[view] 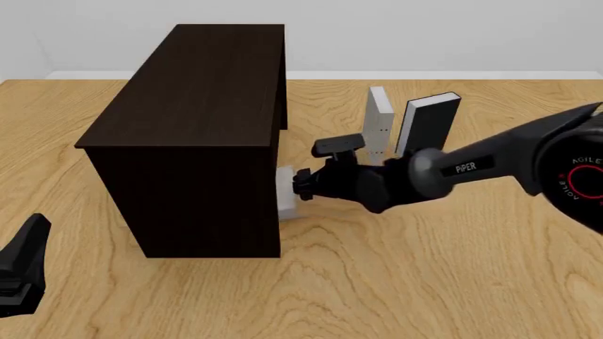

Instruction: Pick up the book on the right and place it under the cabinet shelf.

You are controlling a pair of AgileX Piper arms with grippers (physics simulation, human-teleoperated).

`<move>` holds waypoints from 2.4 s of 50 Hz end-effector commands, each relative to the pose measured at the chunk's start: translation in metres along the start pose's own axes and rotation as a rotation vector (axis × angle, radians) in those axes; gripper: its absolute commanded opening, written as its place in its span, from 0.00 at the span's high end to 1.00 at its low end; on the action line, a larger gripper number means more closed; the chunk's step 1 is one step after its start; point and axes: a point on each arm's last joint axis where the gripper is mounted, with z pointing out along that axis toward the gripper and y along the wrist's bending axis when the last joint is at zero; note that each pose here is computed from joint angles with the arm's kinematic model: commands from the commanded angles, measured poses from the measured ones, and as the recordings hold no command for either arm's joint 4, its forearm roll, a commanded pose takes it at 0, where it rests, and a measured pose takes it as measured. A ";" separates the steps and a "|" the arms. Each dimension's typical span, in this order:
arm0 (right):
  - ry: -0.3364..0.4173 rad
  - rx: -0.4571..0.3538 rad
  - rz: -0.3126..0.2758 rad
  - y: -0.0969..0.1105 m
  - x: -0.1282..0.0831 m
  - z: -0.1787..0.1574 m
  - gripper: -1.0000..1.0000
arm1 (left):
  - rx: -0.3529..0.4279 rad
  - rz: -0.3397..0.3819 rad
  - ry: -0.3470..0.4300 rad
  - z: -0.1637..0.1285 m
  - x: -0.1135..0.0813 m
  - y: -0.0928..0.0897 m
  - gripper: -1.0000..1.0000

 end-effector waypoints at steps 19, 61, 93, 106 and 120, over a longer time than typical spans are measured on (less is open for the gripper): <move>0.003 -0.047 0.006 0.016 -0.001 0.012 0.00 | 0.016 -0.002 0.007 0.001 0.000 -0.001 0.00; -0.192 -0.023 -0.018 -0.013 -0.005 -0.097 0.00 | 0.016 -0.002 0.007 0.001 0.000 -0.001 0.00; -0.427 -0.114 -0.063 -0.005 0.039 -0.214 0.00 | 0.016 -0.002 0.008 0.001 0.000 -0.001 0.00; -0.490 -0.143 -0.079 -0.012 0.076 -0.267 0.00 | 0.017 0.005 -0.010 -0.001 -0.001 -0.001 0.00; -0.545 -0.159 -0.104 -0.020 0.107 -0.308 0.00 | 0.018 0.012 -0.029 -0.001 -0.002 -0.001 0.00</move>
